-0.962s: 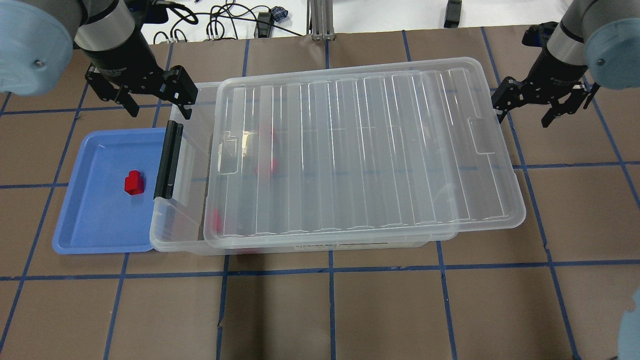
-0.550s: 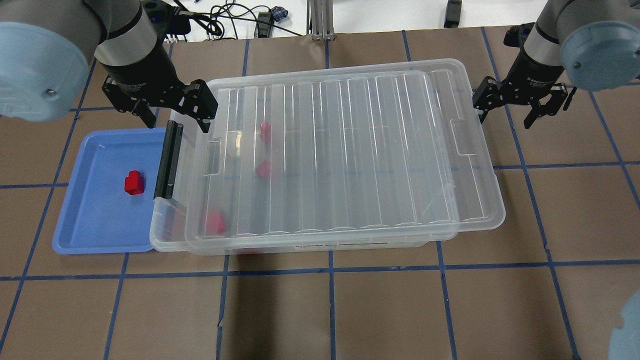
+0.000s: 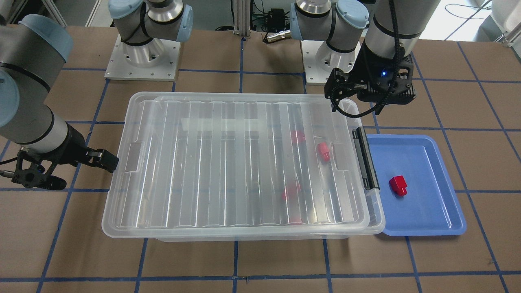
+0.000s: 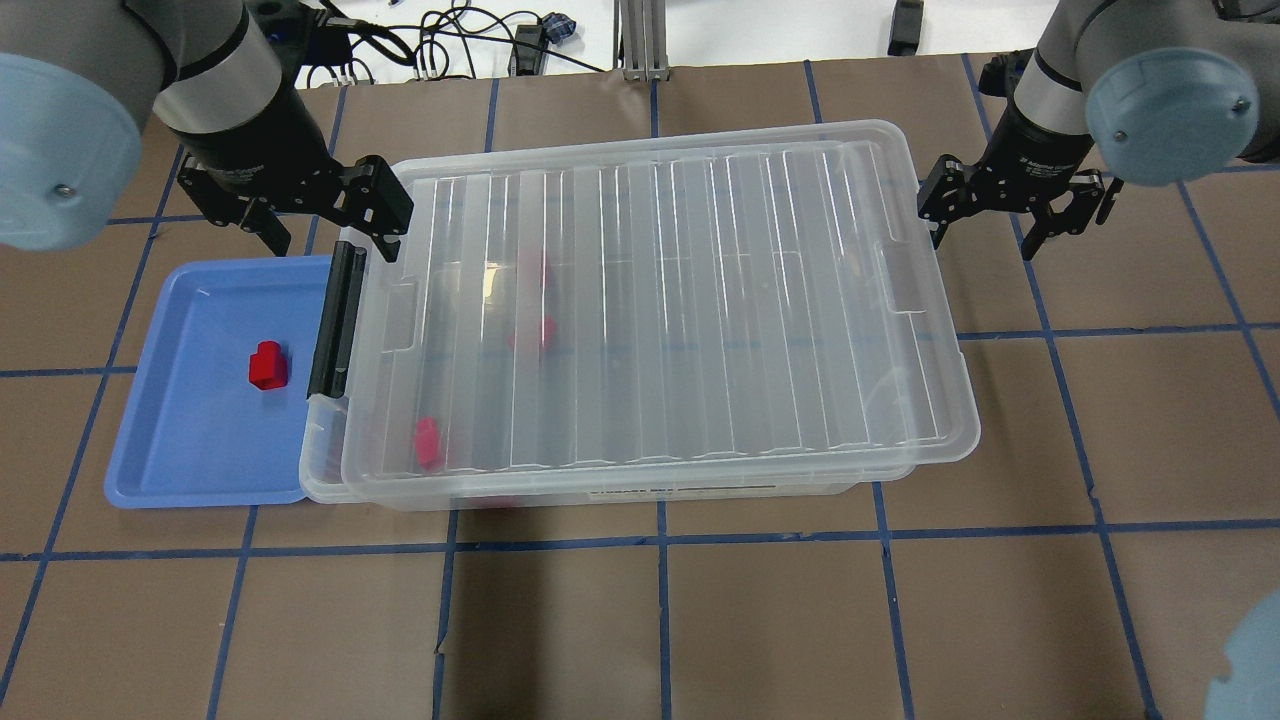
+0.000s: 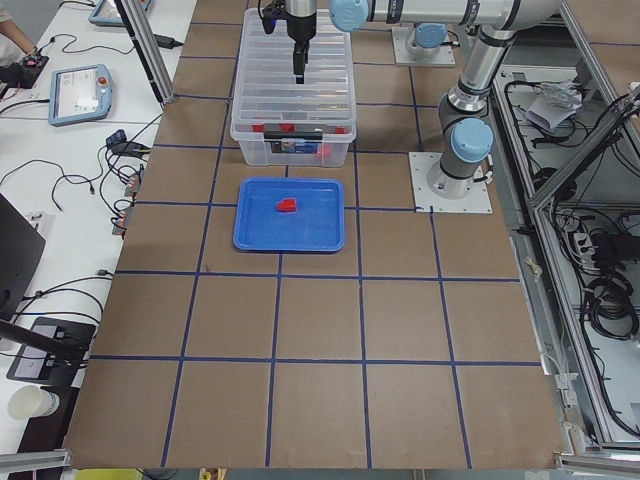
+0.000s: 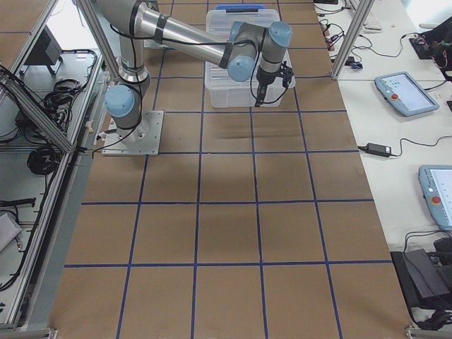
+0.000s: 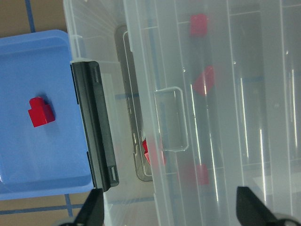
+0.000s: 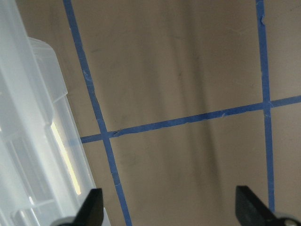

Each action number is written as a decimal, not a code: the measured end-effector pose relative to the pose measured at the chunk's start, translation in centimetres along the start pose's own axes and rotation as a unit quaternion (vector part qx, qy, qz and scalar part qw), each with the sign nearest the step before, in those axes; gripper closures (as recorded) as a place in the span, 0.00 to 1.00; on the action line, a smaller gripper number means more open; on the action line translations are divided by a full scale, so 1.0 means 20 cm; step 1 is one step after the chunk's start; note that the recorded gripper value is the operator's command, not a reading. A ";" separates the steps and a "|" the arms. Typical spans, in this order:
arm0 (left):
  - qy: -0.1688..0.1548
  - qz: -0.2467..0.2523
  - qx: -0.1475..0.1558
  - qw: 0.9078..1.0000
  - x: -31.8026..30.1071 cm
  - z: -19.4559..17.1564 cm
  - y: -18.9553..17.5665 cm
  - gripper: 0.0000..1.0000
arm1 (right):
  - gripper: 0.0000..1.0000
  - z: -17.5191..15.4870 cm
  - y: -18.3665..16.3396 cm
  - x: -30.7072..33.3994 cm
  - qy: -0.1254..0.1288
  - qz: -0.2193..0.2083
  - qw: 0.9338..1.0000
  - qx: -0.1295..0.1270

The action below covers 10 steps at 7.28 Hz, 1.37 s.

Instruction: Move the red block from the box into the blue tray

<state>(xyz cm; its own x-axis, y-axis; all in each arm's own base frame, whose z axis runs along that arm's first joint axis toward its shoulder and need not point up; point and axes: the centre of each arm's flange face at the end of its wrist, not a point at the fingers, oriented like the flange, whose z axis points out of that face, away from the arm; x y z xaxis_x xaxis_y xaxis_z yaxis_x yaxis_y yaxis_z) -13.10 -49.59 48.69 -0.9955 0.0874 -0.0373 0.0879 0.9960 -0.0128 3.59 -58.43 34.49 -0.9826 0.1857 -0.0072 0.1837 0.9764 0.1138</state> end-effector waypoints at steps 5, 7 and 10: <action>-0.002 -0.004 0.016 1.000 -0.01 -0.01 0.01 0.00 | 0.00 0.00 0.01 -0.08 -0.015 0.011 1.000 0.000; -0.002 -0.005 0.016 1.000 -0.01 -0.01 0.01 0.00 | 0.00 -0.13 0.03 -0.08 -0.016 0.010 1.000 0.019; -0.002 -0.004 0.016 1.000 0.00 -0.01 0.01 0.00 | 0.00 -0.57 0.32 -0.10 -0.018 0.005 0.998 0.058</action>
<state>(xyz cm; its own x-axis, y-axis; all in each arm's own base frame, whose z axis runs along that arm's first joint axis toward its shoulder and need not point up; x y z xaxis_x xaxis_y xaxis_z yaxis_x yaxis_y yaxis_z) -13.04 -49.39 48.92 -0.9960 0.0791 -0.0420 0.0810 0.9957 -0.0455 6.37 -53.76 46.57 -0.9796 0.1963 -0.0426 0.1966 0.9805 -0.0018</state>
